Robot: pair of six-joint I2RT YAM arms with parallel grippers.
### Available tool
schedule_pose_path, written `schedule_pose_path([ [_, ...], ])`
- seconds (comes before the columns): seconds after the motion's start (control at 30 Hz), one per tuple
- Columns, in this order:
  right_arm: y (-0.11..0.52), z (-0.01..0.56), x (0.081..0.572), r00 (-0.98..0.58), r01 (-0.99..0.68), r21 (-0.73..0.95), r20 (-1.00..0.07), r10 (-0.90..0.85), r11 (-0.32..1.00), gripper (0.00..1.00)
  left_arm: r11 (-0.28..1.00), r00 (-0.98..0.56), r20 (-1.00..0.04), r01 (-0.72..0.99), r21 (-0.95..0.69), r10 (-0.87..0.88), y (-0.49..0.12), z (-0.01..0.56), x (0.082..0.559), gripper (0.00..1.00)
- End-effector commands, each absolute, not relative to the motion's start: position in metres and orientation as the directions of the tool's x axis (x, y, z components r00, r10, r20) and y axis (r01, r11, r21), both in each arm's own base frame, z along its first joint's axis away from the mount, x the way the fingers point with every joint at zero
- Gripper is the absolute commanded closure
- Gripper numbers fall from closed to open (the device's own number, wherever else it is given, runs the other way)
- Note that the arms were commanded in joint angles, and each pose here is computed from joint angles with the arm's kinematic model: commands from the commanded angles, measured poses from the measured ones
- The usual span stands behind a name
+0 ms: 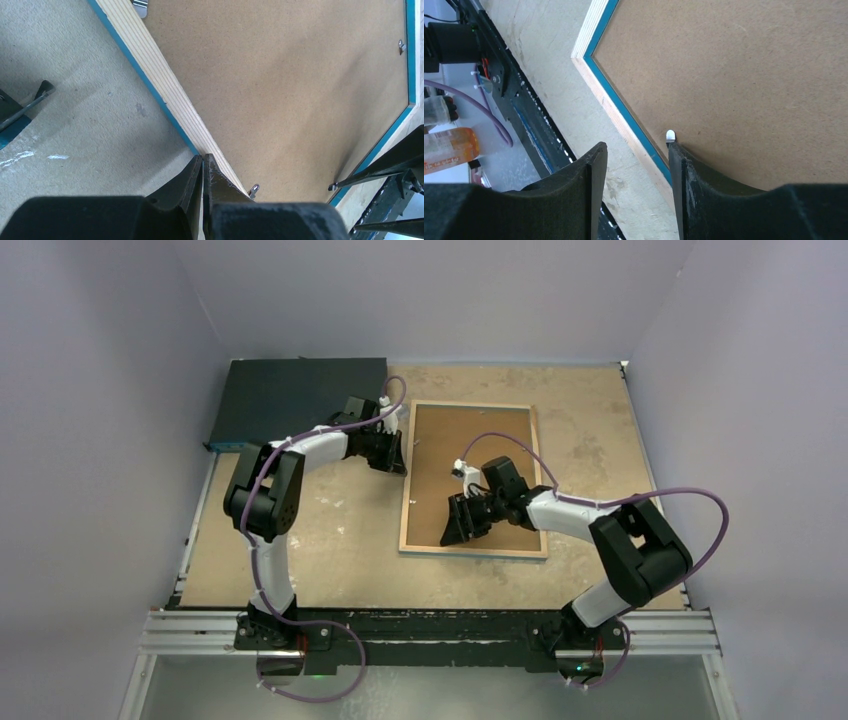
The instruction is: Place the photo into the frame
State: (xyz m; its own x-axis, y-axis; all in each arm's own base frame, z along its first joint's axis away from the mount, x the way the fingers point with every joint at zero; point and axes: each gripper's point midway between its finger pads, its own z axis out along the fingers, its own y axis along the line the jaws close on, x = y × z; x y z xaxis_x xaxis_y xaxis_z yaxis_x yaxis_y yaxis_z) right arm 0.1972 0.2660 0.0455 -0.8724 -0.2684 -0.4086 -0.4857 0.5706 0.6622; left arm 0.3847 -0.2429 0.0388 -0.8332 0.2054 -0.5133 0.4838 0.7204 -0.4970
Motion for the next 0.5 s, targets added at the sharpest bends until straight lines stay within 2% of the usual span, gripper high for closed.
schedule_pose_path([
  [0.0, 0.269, 0.052, 0.182, -0.870, -0.492, 0.690, -0.392, -0.297, 0.530, 0.49, 0.716, -0.812, -0.540, 0.512, -0.474, 0.223, -0.242, 0.051, 0.383, 0.98],
  [0.3, 0.271, 0.057, 0.199, -0.864, -0.500, 0.657, -0.428, -0.266, 0.564, 0.49, 0.712, -0.810, -0.544, 0.515, -0.477, 0.221, -0.244, 0.052, 0.384, 0.99],
  [0.47, 0.274, 0.072, 0.219, -0.844, -0.518, 0.626, -0.484, -0.230, 0.582, 0.49, 0.714, -0.806, -0.545, 0.520, -0.468, 0.230, -0.242, 0.052, 0.383, 0.99],
])
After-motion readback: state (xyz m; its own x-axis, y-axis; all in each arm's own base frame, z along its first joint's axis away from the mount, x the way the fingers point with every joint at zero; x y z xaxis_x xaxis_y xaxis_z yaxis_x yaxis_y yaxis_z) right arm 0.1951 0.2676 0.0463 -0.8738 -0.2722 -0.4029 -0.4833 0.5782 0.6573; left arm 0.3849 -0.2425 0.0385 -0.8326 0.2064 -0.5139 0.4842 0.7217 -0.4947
